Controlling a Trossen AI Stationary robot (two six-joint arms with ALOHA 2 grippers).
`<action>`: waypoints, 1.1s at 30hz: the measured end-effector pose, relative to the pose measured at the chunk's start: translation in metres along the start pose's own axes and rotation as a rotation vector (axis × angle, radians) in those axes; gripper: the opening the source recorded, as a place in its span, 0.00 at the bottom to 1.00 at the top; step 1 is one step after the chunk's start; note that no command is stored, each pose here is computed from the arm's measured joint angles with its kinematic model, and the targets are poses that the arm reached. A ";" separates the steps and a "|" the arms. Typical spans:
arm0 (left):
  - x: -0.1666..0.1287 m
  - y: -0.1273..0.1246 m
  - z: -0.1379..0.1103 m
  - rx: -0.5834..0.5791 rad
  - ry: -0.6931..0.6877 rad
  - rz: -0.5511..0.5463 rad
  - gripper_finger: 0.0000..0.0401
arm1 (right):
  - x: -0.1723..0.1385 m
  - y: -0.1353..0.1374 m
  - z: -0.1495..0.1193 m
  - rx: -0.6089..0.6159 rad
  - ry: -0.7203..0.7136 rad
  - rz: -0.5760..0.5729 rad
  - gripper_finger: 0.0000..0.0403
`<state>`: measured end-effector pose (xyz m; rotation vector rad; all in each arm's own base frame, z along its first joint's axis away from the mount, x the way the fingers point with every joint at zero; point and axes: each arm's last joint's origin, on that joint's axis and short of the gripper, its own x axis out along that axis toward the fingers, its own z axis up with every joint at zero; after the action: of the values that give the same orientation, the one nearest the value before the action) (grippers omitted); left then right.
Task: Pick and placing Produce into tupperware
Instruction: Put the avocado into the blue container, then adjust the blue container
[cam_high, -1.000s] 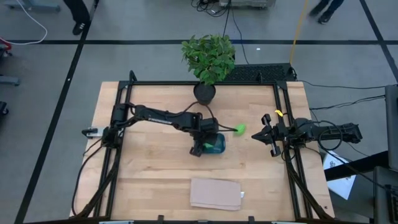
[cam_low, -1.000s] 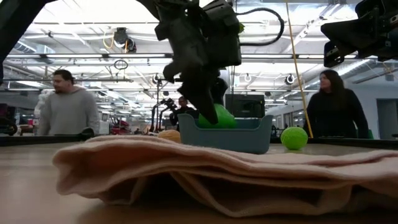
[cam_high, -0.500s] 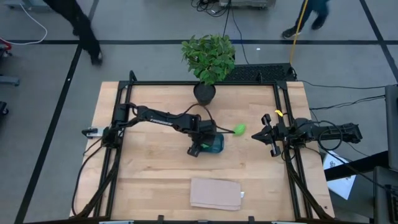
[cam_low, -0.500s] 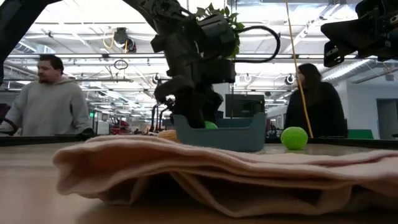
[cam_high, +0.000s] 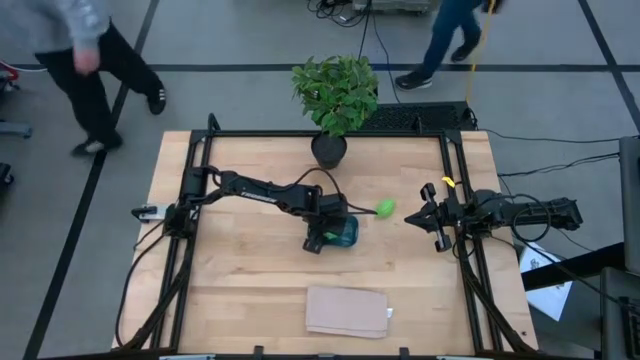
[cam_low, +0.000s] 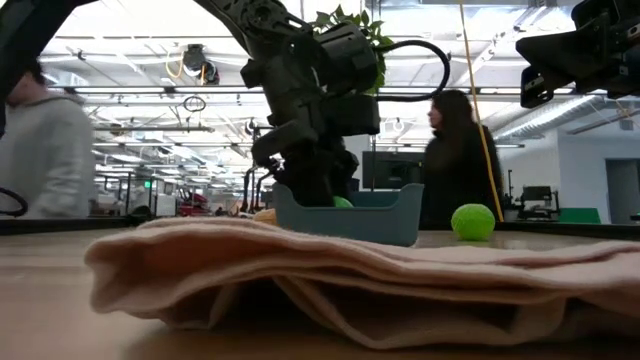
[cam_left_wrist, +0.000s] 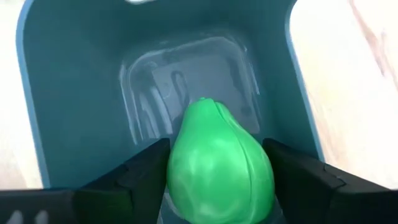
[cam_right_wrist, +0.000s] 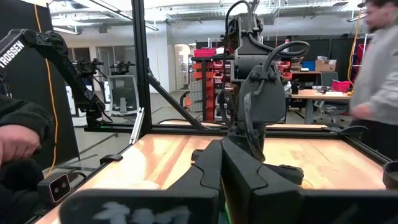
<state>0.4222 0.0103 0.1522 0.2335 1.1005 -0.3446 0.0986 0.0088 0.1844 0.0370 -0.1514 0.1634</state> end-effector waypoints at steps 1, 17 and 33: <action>0.000 0.000 0.000 0.000 -0.006 -0.006 0.66 | 0.000 0.000 0.000 0.000 0.000 0.000 0.00; -0.004 -0.003 0.009 0.053 -0.018 0.003 0.76 | 0.000 0.000 0.000 0.000 0.000 0.000 0.00; -0.046 -0.005 0.027 0.058 0.135 0.068 0.54 | 0.000 0.000 0.000 0.004 0.000 0.000 0.00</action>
<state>0.4238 0.0037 0.2050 0.3493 1.2129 -0.3034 0.0986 0.0088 0.1844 0.0411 -0.1508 0.1637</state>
